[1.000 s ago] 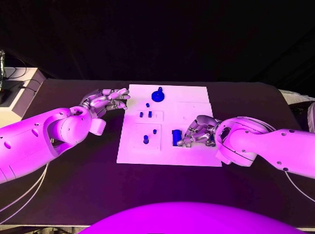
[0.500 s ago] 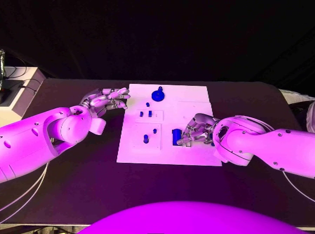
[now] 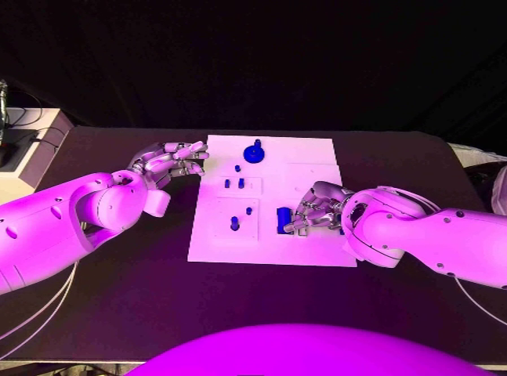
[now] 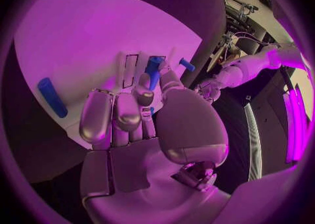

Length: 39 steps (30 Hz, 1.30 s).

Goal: Assemble the parts on the task board

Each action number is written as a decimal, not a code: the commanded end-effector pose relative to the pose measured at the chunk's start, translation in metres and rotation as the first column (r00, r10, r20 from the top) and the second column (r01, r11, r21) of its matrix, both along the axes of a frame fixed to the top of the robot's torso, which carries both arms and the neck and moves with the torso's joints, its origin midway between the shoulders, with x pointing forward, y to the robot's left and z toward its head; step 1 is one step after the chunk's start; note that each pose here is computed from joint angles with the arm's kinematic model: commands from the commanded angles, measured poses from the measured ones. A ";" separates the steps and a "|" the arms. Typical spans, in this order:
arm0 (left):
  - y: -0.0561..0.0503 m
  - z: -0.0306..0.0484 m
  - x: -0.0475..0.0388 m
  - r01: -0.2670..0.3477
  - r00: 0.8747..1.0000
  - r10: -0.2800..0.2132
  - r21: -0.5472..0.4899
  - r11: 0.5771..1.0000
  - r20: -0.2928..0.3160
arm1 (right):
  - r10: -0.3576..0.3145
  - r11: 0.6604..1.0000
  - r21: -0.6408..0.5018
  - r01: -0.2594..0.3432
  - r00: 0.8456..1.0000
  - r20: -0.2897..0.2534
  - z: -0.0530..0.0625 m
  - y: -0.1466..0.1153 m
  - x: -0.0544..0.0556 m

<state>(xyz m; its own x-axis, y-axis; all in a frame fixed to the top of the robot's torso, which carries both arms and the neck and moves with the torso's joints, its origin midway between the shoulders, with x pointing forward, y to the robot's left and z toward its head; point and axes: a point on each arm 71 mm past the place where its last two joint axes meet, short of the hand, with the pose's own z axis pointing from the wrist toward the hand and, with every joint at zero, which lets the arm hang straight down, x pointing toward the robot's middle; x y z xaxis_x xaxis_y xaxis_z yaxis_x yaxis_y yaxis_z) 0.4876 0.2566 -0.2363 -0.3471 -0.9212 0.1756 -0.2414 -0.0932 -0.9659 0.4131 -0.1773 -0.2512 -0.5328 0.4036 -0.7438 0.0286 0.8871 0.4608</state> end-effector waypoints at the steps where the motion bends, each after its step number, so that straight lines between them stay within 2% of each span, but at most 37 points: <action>1: -0.002 0.0006 -0.0004 0.014 1.000 -0.014 -0.007 1.000 0.004 | -0.030 0.999 0.012 0.030 0.999 0.020 0.000 -0.005 0.001; 8: -0.002 0.0003 -0.0002 0.016 1.000 -0.016 -0.007 1.000 0.003 | -0.082 0.989 0.125 0.079 0.997 0.017 0.007 -0.013 -0.001; 14: -0.002 -0.0003 0.0003 0.014 1.000 -0.014 -0.006 1.000 0.002 | -0.110 0.962 0.243 0.124 0.991 -0.070 0.018 -0.027 0.002; 19: -0.001 -0.0004 0.0006 0.013 1.000 -0.013 -0.007 1.000 0.005 | -0.126 0.951 0.270 0.149 0.987 -0.102 0.027 -0.050 0.006; 23: -0.002 0.0001 0.0005 0.017 1.000 -0.016 -0.011 1.000 0.009 | -0.131 0.961 0.221 0.164 0.979 -0.158 0.027 -0.069 0.007; 25: -0.003 0.0008 0.0002 0.020 1.000 -0.020 -0.015 1.000 0.015 | -0.132 0.972 0.167 0.163 0.974 -0.185 0.025 -0.080 0.007; 28: -0.004 0.0021 -0.0004 0.027 0.999 -0.027 -0.023 0.999 0.025 | -0.131 0.987 0.063 0.146 0.972 -0.197 0.022 -0.094 0.007; 34: -0.007 0.0037 -0.0022 0.035 0.998 -0.034 -0.036 0.999 0.044 | -0.129 0.985 -0.137 0.106 0.978 -0.166 0.019 -0.111 0.003; 39: -0.008 0.0043 -0.0032 0.036 0.998 -0.034 -0.042 0.998 0.055 | -0.135 0.972 -0.210 0.106 0.982 -0.130 0.018 -0.116 0.001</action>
<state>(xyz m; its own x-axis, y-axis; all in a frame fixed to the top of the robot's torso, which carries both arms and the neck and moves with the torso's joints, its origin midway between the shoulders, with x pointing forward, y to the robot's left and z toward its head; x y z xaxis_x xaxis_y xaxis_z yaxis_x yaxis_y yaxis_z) 0.4852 0.2513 -0.2347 -0.3684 -0.9107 0.1866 -0.2220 -0.1088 -0.9690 0.4156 -0.2912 -0.2327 -0.5806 0.4370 -0.6869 0.2332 0.8977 0.3740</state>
